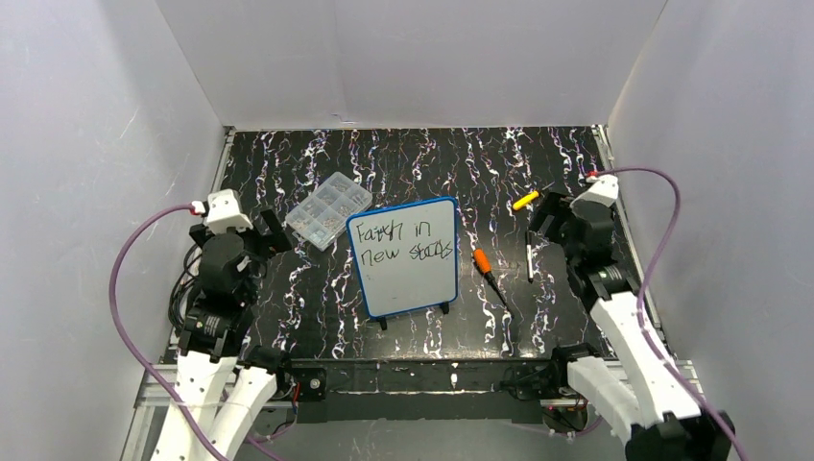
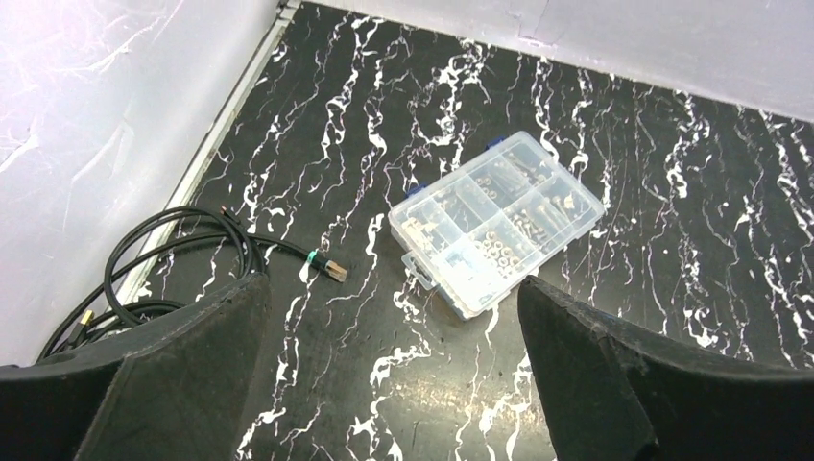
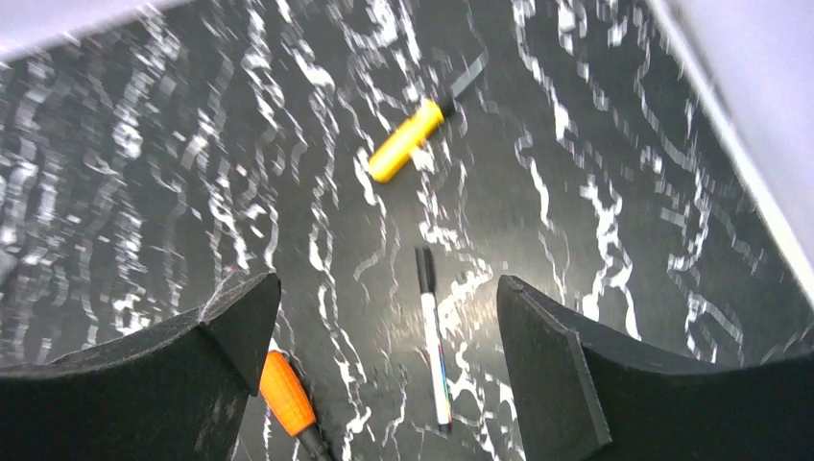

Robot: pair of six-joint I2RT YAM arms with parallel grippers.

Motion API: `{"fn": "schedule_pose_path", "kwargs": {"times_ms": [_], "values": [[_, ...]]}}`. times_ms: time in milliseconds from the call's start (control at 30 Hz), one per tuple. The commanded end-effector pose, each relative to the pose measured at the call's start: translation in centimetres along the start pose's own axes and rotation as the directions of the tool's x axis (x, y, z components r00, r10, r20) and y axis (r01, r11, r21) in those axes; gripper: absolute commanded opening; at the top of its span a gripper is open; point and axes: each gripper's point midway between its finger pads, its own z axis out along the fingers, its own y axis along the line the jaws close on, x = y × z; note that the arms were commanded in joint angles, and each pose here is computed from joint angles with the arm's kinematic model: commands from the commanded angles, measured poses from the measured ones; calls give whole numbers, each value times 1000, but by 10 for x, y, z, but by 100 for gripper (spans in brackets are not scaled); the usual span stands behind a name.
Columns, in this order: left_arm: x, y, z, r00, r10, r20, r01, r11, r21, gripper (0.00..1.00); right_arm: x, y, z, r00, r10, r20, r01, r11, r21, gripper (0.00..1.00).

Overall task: Write a sentence on the whiteboard
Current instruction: Reset both arms

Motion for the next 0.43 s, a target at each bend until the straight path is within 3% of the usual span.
{"fn": "schedule_pose_path", "kwargs": {"times_ms": [0, 133, 400], "values": [[-11, 7, -4, 997, -33, 74, 35, 999, -22, 98, -61, 15, -34, 957, -44, 286, 83, 989, -124, 91], [-14, 7, -9, 993, -40, 107, 41, 999, -5, 98, -75, 15, -53, 924, -15, 381, 81, 984, -157, 91], [-14, 5, -10, 993, -34, 111, 33, 999, 10, 98, -78, 15, -55, 927, -24, 373, 85, 985, -148, 92]]}}
